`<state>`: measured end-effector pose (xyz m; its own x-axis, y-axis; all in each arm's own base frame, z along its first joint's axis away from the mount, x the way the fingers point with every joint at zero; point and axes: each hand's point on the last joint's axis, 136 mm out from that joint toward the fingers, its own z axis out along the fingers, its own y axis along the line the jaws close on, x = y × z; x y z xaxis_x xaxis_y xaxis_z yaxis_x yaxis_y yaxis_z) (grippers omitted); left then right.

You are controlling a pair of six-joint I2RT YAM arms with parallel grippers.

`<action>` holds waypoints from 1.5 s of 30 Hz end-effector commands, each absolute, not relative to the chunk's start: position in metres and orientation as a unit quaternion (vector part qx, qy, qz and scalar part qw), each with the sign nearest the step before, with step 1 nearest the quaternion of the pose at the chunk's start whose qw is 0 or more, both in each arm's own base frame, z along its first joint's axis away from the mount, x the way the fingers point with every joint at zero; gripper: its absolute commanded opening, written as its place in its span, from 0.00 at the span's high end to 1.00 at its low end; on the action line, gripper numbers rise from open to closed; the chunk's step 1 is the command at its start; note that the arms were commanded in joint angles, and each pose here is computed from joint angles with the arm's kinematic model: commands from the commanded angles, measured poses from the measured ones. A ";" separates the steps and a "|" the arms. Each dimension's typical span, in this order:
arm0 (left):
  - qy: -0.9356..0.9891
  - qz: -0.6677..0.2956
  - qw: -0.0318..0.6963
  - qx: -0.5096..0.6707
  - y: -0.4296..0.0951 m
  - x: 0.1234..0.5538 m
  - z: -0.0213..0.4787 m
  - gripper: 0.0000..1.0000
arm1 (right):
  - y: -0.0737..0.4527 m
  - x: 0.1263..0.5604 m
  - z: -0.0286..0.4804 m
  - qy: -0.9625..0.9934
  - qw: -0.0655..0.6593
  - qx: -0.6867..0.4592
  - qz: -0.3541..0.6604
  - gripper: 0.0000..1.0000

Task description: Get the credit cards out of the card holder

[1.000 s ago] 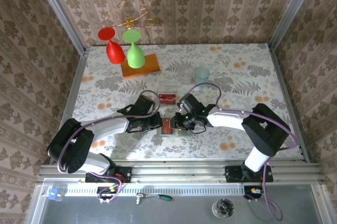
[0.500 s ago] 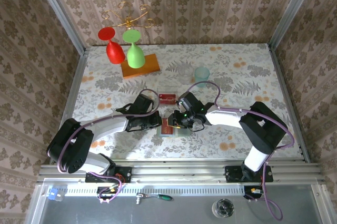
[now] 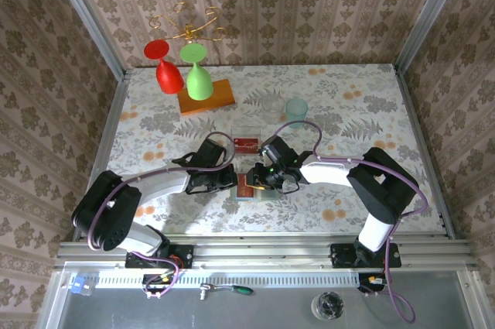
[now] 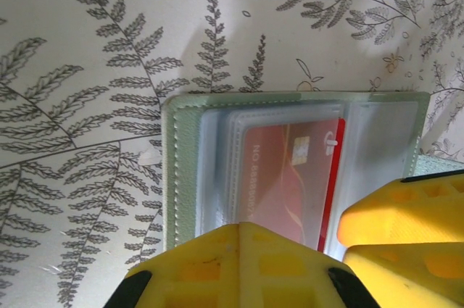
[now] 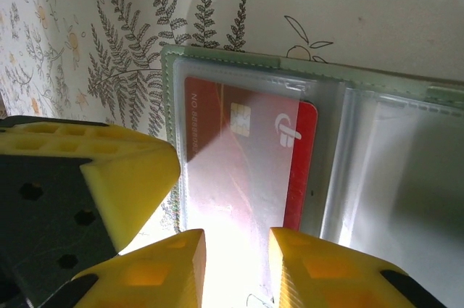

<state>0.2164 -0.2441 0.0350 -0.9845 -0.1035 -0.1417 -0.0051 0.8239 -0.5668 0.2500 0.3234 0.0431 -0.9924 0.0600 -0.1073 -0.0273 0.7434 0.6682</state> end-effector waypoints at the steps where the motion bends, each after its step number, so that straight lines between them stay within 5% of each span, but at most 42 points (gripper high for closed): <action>1: 0.957 -0.280 0.069 -0.026 -0.237 0.210 0.024 0.99 | 0.330 0.259 0.049 0.927 0.063 0.015 0.370 0.69; 29: 0.959 -0.270 0.074 -0.033 -0.229 0.209 0.026 0.99 | 0.309 0.256 0.039 0.944 0.073 0.020 0.320 0.70; 45: 0.940 -0.327 0.099 -0.009 -0.255 0.226 0.068 0.98 | 0.308 0.256 0.062 0.938 0.088 0.012 0.334 0.69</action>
<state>0.2198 -0.2457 0.0591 -0.9800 -0.1004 -0.1716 0.0203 0.8081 -0.5887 0.2504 0.3111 0.0530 -0.9897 0.0765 -0.1211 -0.0188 0.7690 0.6390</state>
